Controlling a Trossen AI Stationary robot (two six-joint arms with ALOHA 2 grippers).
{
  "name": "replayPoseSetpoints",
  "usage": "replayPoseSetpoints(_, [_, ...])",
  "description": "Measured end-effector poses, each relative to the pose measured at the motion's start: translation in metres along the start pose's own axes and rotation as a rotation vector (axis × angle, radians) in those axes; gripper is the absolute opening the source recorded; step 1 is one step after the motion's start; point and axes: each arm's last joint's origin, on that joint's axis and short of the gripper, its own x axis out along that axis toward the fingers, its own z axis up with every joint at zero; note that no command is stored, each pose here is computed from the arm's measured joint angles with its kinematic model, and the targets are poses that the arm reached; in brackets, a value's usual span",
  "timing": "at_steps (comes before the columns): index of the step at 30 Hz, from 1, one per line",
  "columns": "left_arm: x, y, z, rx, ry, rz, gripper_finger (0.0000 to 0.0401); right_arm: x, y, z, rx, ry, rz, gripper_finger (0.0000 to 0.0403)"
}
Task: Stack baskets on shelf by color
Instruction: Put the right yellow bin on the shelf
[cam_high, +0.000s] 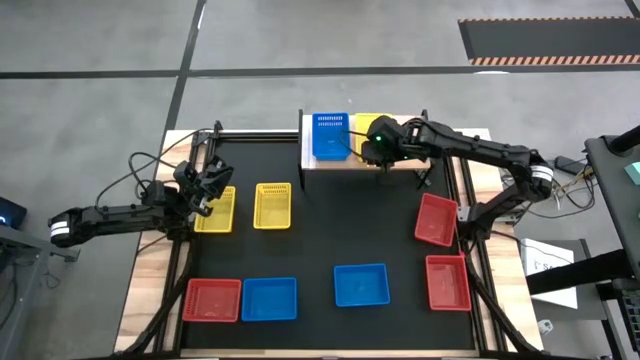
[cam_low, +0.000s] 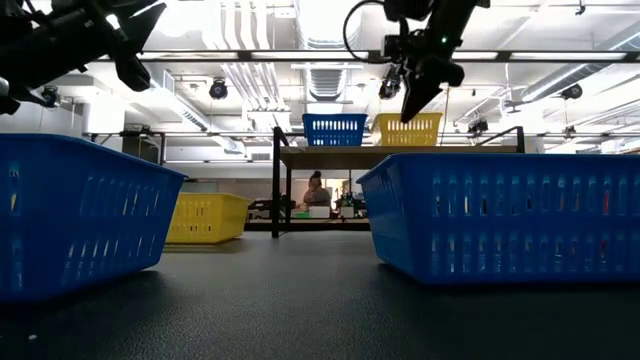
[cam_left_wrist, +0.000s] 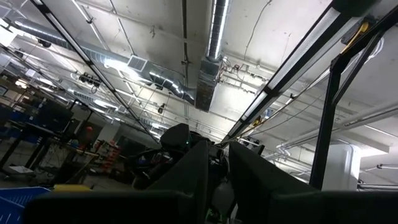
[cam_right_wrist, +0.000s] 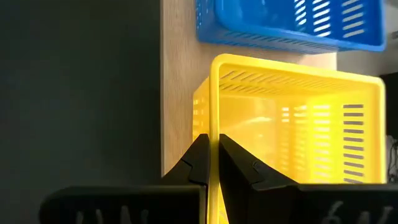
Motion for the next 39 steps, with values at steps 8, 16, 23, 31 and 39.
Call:
replayPoseSetpoints(8, [0.0,0.0,0.0,0.0,0.001,0.0,0.005,0.011,-0.001,0.002,-0.022,0.039,-0.022,0.0013])
replayPoseSetpoints(16, [0.0,0.0,0.0,0.0,0.001,0.0,0.005,0.011,-0.001,0.002,-0.027,0.035,-0.023,0.0013])
replayPoseSetpoints(23, [0.0,0.0,0.0,0.0,0.001,0.0,0.005,0.012,-0.001,0.002,-0.027,0.035,-0.02,0.0028])
replayPoseSetpoints(31, [0.0,0.0,0.0,0.0,0.001,0.0,0.005,0.012,-0.001,0.003,-0.013,0.031,-0.022,0.008])
replayPoseSetpoints(39, [0.0,0.0,0.0,0.0,0.002,0.0,0.005,0.009,-0.002,0.003,0.029,0.022,-0.028,0.0104])
